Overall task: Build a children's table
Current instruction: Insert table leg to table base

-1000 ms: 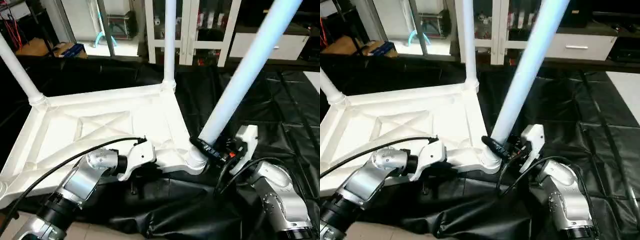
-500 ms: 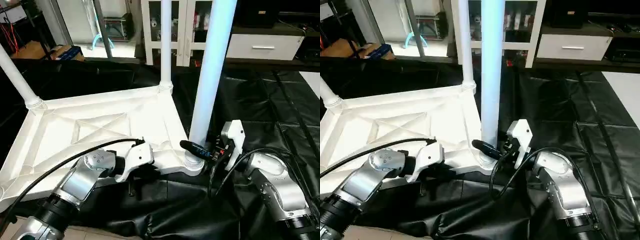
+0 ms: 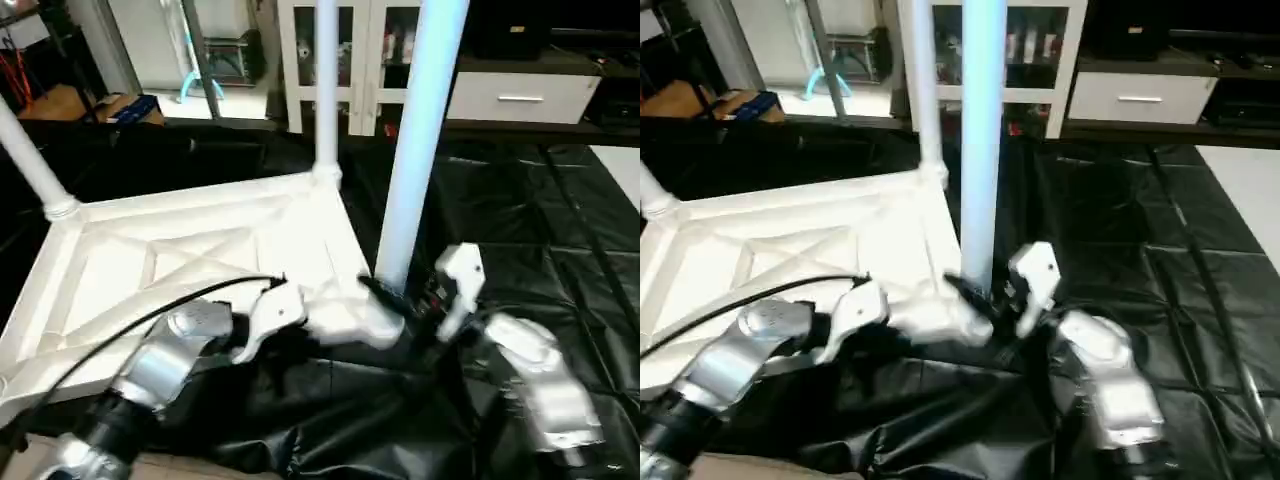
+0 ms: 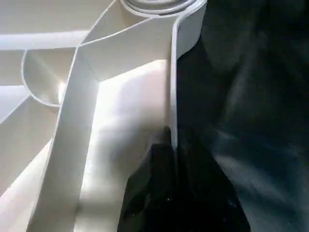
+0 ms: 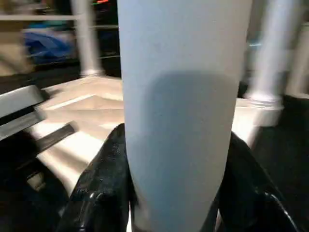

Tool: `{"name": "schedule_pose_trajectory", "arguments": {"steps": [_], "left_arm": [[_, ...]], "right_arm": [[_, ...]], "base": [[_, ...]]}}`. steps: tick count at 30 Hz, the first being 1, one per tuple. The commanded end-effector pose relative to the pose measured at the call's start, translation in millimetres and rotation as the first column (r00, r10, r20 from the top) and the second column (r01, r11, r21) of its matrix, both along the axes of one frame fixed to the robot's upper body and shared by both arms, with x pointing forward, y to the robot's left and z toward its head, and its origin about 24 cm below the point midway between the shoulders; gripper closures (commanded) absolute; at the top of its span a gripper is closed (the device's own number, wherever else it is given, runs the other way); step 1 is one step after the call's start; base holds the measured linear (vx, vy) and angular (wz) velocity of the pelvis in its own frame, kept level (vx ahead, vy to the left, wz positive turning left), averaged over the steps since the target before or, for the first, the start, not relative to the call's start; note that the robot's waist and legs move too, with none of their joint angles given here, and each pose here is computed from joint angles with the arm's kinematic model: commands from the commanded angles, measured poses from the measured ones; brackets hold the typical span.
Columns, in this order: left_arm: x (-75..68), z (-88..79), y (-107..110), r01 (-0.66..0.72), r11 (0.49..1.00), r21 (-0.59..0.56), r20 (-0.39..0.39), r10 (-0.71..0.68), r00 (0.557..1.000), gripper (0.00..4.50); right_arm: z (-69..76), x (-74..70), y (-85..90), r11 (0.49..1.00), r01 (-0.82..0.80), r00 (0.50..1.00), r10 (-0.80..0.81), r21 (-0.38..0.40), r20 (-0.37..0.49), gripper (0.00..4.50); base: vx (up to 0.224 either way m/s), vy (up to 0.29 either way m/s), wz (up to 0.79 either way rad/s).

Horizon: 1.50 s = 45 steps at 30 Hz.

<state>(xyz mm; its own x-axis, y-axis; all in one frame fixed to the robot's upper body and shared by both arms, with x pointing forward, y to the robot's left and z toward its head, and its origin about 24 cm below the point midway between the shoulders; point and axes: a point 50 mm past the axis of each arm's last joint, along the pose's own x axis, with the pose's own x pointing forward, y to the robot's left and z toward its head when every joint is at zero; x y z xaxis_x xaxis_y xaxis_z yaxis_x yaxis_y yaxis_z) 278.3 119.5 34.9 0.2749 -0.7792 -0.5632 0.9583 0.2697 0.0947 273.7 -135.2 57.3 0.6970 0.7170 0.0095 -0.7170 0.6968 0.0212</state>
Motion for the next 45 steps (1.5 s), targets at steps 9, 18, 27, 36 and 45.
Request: {"name": "schedule_pose_trajectory", "arguments": {"steps": [9,18,27,36,45], "left_arm": [[33.4,14.8,-38,-0.314,0.943,-0.113,0.042,0.321,0.946,4.5],[56.2,32.9,-62,-0.584,0.772,-0.253,0.034,0.61,0.792,4.5],[56.2,31.2,-55,-0.589,0.769,-0.247,0.046,0.617,0.786,4.5],[57.5,30.9,-51,-0.594,0.768,-0.24,0.047,0.621,0.783,4.5],[58.4,31.5,-50,-0.589,0.771,-0.244,0.049,0.616,0.786,4.5]], "right_arm": [[-53.1,22.8,-18.0,0.884,0.413,0.879,-0.45,-0.219,-0.158,2.67],[-45.6,57.4,2.3,0.77,0.61,0.758,-0.636,-0.188,-0.145,2.67],[-28.3,64.2,17.6,0.837,0.547,0.83,-0.547,-0.037,-0.105,2.67],[-8.9,67.3,21.8,0.878,0.478,0.878,-0.477,0.02,-0.032,1.77],[-0.6,66.5,22.2,0.898,0.439,0.898,-0.439,0.026,0.01,1.77]], "base": [[0.0,0.0,0.0],[0.0,0.0,0.0],[0.0,0.0,0.0],[0.0,0.0,0.0],[0.0,0.0,0.0]]}}
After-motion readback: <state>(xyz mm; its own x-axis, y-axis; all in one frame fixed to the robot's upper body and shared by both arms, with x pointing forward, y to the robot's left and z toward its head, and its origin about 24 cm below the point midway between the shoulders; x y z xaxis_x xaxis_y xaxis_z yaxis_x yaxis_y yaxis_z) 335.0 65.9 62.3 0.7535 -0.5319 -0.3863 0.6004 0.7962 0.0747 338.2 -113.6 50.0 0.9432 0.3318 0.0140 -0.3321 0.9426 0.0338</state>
